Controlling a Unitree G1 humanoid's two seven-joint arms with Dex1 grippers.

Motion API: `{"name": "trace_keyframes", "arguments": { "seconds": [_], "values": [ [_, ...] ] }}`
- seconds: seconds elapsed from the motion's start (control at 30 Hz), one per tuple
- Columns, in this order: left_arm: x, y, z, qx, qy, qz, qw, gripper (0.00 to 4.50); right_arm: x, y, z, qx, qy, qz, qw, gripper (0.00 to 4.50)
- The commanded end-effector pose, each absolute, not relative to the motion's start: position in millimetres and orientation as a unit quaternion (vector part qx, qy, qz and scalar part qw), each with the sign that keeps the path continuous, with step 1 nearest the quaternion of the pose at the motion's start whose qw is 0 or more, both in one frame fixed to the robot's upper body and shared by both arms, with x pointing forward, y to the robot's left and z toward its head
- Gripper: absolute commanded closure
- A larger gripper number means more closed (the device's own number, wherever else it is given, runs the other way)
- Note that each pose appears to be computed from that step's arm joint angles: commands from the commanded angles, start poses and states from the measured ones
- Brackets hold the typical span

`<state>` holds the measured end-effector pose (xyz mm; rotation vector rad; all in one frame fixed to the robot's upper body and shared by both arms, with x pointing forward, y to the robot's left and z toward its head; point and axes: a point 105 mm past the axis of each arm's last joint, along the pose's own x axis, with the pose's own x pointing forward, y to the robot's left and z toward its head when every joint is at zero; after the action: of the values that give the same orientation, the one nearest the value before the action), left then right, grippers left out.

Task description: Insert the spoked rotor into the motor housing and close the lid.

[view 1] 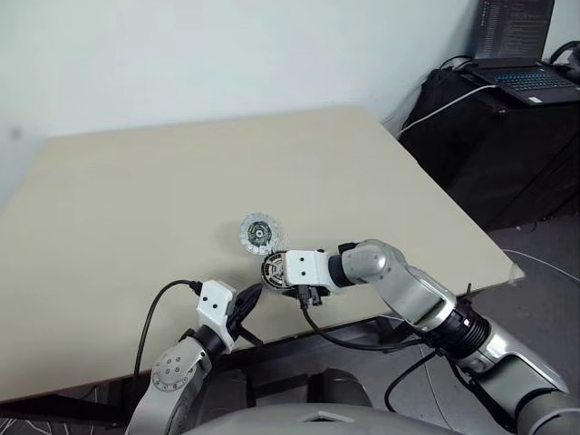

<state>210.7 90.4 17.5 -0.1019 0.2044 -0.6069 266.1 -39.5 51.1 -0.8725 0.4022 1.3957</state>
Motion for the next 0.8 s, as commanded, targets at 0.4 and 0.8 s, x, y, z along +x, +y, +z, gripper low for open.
{"name": "trace_keyframes", "arguments": {
  "seconds": [0.4,0.8],
  "values": [
    [211.1,87.4,28.0,-0.056,0.077,-0.292,0.952,4.5,276.7,-48.8,31.5,-0.408,0.213,0.624,0.631,2.61],
    [211.2,88.3,27.2,-0.059,0.078,-0.289,0.952,4.5,284.8,-50.7,25.0,-0.4,0.227,0.609,0.646,4.39]
  ]
}}
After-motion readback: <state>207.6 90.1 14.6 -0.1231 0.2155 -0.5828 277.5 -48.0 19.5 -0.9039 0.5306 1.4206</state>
